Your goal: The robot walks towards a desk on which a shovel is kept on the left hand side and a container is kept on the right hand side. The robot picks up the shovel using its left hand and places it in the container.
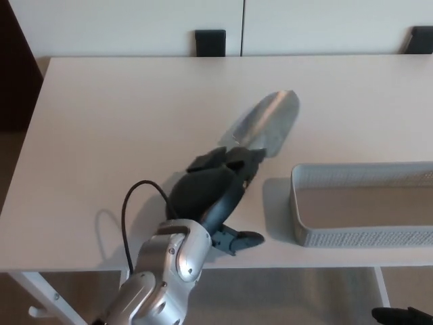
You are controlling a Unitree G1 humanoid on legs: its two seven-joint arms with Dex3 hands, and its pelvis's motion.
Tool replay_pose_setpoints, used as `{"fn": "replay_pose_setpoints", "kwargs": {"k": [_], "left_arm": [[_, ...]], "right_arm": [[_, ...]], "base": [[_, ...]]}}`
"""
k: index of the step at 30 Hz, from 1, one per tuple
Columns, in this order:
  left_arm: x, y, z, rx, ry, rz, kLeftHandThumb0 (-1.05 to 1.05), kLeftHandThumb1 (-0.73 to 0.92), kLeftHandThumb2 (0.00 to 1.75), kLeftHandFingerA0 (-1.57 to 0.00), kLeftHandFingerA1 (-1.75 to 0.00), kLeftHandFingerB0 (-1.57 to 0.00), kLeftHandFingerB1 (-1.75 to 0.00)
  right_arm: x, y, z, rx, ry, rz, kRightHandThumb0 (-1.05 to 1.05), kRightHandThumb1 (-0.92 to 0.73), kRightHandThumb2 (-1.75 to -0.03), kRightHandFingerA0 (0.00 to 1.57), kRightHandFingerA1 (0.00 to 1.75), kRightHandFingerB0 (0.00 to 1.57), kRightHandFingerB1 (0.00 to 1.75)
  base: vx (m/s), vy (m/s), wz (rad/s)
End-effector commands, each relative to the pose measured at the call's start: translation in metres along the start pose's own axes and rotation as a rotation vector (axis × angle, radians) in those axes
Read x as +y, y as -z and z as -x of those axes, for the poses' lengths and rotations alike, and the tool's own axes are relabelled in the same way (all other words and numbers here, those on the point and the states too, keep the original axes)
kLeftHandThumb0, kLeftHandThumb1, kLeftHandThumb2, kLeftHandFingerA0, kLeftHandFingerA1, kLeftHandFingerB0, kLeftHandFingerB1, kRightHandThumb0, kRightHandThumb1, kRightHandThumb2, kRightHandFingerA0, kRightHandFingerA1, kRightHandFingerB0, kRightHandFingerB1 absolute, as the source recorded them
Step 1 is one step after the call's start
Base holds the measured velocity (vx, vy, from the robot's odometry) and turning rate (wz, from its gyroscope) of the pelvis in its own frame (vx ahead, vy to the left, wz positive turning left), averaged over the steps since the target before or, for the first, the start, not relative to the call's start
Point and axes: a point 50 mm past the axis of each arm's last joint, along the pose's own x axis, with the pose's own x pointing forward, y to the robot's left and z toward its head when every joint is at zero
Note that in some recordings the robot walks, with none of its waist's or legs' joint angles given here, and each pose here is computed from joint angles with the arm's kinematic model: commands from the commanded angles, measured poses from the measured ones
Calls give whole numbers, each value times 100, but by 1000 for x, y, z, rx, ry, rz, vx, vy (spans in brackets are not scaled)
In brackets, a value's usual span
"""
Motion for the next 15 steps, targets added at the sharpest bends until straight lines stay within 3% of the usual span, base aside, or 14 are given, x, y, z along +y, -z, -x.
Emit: {"fn": "replay_pose_setpoints", "kwargs": {"k": [1,4,5,6,7,8,9,15], "left_arm": [[12,19,-1,182,-284,-271,-52,38,70,-4,-19,-8,-27],[12,21,-1,198,-290,-289,-53,39,70,-4,-19,-8,-26],[13,21,-2,204,-294,-282,-49,47,55,0,-23,-9,-25],[13,21,-2,203,-301,-296,-52,38,70,-4,-19,-8,-26],[14,21,-3,204,-306,-302,-53,39,71,-4,-20,-8,-26],[14,22,-3,206,-307,-307,-53,39,71,-4,-20,-8,-26],[14,22,-3,212,-305,-303,-51,48,59,-6,-20,-9,-23],[11,21,-1,205,-322,-319,-51,50,55,-1,-24,-8,-25]], "right_arm": [[-11,-3,2,8,23,68,-12,-53,-55,75,60,48,47],[-11,-4,1,7,19,70,-13,-52,-55,73,60,48,48],[-11,-5,0,4,22,73,-13,-52,-55,73,60,49,48],[-11,-6,-1,1,23,73,-13,-53,-55,73,60,48,48],[-11,-8,-1,-1,23,73,-12,-53,-55,73,60,48,47],[-11,-8,-1,0,24,72,-12,-53,-55,73,60,48,47],[-11,-9,-2,0,23,58,-14,-52,-55,72,60,48,48],[-14,-11,-4,-2,20,78,-13,-51,-54,76,62,48,48]], "base": [[0,0,0],[0,0,0],[0,0,0],[0,0,0],[0,0,0],[0,0,0],[0,0,0],[0,0,0]]}}
